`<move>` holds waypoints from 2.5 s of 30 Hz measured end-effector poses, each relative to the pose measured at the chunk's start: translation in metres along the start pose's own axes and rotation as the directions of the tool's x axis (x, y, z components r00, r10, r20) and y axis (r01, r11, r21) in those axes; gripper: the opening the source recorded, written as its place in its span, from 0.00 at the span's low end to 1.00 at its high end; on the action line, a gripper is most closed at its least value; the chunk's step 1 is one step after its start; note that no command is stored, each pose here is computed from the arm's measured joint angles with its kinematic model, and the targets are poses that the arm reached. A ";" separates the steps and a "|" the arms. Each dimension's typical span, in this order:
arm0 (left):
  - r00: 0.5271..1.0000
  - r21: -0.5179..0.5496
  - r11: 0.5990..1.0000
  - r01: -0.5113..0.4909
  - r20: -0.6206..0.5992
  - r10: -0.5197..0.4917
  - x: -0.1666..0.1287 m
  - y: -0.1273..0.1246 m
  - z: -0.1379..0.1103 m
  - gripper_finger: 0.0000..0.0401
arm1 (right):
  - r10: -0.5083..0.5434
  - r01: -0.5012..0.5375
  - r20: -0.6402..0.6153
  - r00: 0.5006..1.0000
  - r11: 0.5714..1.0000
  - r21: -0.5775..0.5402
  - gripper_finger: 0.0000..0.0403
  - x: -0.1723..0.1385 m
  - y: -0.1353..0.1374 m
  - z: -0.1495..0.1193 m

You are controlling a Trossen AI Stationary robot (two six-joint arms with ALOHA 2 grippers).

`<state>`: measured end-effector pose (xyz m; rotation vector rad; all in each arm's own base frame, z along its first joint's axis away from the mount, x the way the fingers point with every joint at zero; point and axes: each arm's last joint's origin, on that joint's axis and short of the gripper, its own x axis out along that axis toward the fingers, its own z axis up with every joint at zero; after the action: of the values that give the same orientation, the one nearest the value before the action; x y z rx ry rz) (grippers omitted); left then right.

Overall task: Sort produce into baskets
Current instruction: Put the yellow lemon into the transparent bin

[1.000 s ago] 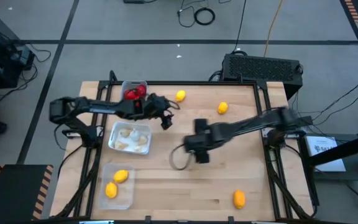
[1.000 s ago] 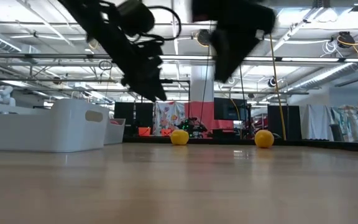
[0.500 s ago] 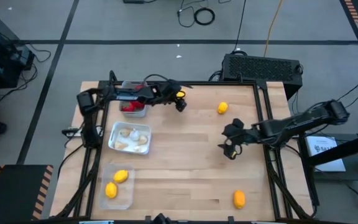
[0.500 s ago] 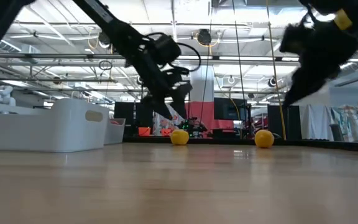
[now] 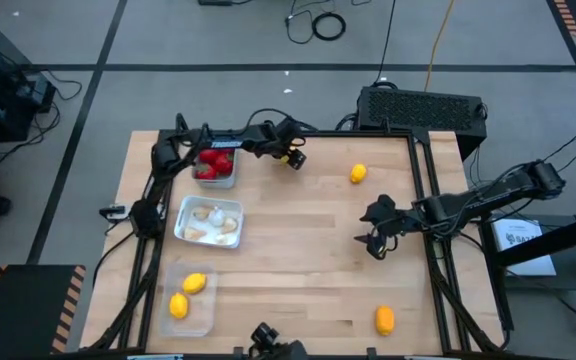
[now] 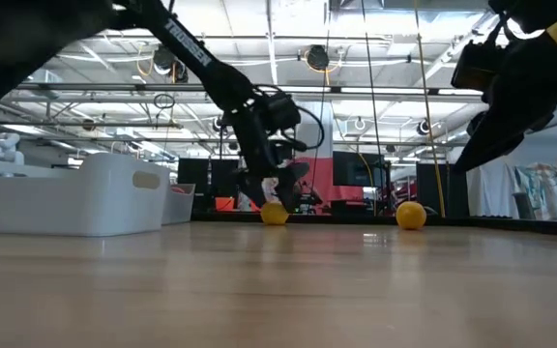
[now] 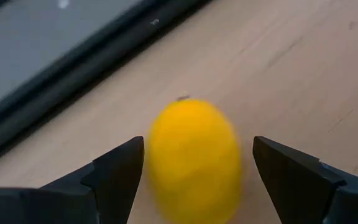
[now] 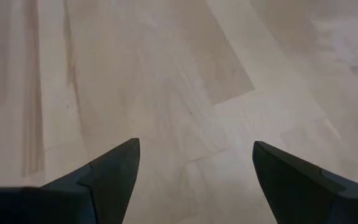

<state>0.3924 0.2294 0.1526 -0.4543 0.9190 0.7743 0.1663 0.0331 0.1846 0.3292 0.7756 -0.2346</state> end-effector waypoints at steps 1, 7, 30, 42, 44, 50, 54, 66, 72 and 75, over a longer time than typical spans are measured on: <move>1.000 -0.001 1.000 0.023 -0.004 -0.023 0.003 0.000 0.001 0.77 | 0.007 -0.007 -0.005 1.000 1.000 -0.002 0.75 0.000 0.000 0.000; 0.994 0.007 0.994 0.106 -0.029 -0.106 0.011 0.000 -0.001 0.77 | 0.013 -0.013 -0.019 1.000 1.000 -0.006 0.75 0.000 0.000 -0.001; 0.979 0.193 0.968 0.162 -0.155 -0.133 -0.024 -0.014 -0.010 0.49 | -0.078 0.072 0.050 0.996 0.991 0.110 0.75 0.001 -0.002 0.002; 0.963 0.339 0.907 0.249 0.009 -0.268 -0.182 -0.041 -0.004 0.48 | -0.083 0.072 0.103 0.991 0.992 0.100 0.75 0.007 0.002 0.007; 0.955 0.342 0.902 0.263 0.037 -0.293 -0.210 -0.039 -0.008 0.48 | -0.089 0.078 0.122 0.988 0.993 0.092 0.75 0.009 0.003 0.009; 0.938 0.331 0.891 0.309 0.046 -0.343 -0.281 -0.030 -0.031 0.48 | -0.064 0.052 0.172 0.983 0.996 0.073 0.75 0.019 0.010 0.014; 0.943 0.314 0.892 0.327 -0.051 -0.328 -0.310 -0.026 -0.058 0.48 | -0.048 0.035 0.191 0.980 0.997 0.072 0.75 0.026 0.013 0.017; 0.884 0.251 0.906 0.341 -0.413 -0.218 -0.338 -0.050 -0.158 0.48 | 0.074 -0.086 0.266 0.961 0.996 0.034 0.75 0.032 0.024 0.026; 0.816 0.146 0.936 0.322 -0.545 -0.195 -0.345 -0.071 -0.212 0.48 | 0.212 -0.205 0.273 0.938 0.977 -0.055 0.75 0.030 0.030 0.031; 0.801 0.099 0.962 0.254 -0.579 -0.152 -0.348 -0.075 -0.241 0.48 | 0.230 -0.221 0.262 0.937 0.973 -0.063 0.75 0.030 0.030 0.030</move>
<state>0.1919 -0.1136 0.3162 -0.6371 1.4572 0.3489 0.2166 0.0472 0.1895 0.3447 0.4679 -0.0473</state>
